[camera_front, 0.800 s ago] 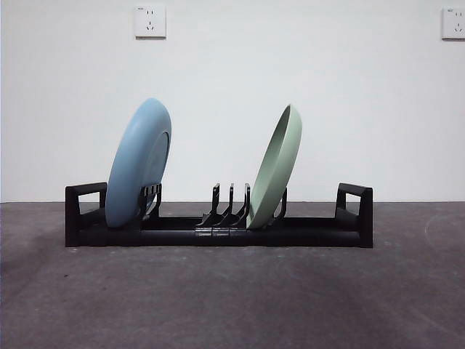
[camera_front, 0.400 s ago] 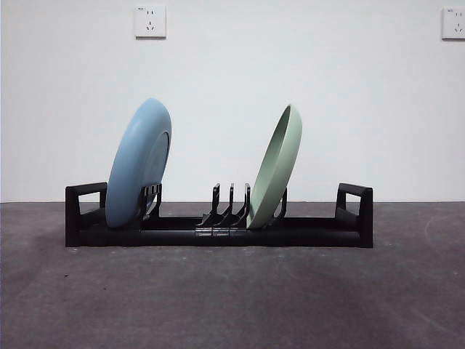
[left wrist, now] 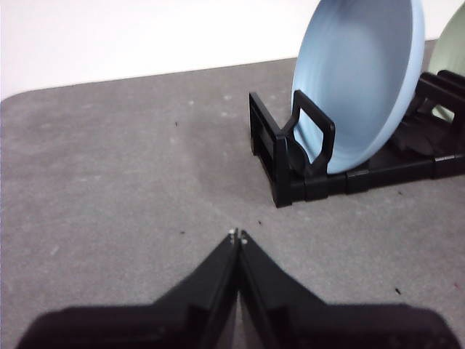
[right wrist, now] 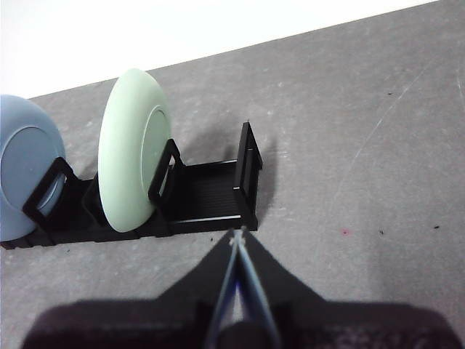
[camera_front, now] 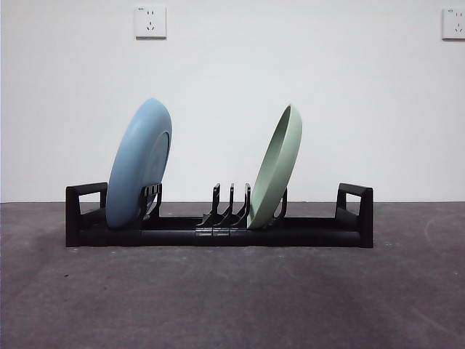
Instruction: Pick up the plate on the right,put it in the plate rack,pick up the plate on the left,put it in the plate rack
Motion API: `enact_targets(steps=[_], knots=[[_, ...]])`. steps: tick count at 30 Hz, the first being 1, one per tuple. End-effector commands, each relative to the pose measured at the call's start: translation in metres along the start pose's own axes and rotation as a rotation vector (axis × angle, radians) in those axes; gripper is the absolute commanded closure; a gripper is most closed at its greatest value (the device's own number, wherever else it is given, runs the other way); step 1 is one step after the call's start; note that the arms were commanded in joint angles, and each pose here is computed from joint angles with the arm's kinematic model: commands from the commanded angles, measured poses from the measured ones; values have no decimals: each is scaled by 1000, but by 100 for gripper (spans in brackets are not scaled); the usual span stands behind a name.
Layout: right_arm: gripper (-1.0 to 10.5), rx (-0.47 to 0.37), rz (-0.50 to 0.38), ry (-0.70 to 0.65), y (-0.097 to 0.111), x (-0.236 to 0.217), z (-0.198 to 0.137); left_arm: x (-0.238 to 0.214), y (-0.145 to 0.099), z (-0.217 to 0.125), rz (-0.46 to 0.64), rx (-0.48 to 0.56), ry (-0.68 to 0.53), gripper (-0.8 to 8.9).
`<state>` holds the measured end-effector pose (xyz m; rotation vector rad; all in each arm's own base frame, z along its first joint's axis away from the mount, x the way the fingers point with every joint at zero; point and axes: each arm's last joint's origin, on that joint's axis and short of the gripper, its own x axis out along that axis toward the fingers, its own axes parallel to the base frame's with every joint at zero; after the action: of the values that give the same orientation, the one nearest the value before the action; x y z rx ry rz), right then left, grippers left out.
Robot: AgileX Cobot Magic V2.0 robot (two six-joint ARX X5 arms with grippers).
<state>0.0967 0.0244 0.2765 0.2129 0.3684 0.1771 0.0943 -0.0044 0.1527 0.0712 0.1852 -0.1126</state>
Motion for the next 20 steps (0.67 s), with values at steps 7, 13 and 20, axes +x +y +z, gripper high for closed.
enact_targets(steps=[7,13,20], knots=[[946,5,0,-3,0,1,-1,1,0,-4,7,-25,7,817],[946,5,0,-3,0,1,-1,1,0,-4,7,-26,7,817],[946,5,0,-3,0,1,-1,1,0,-4,7,-26,7,817]])
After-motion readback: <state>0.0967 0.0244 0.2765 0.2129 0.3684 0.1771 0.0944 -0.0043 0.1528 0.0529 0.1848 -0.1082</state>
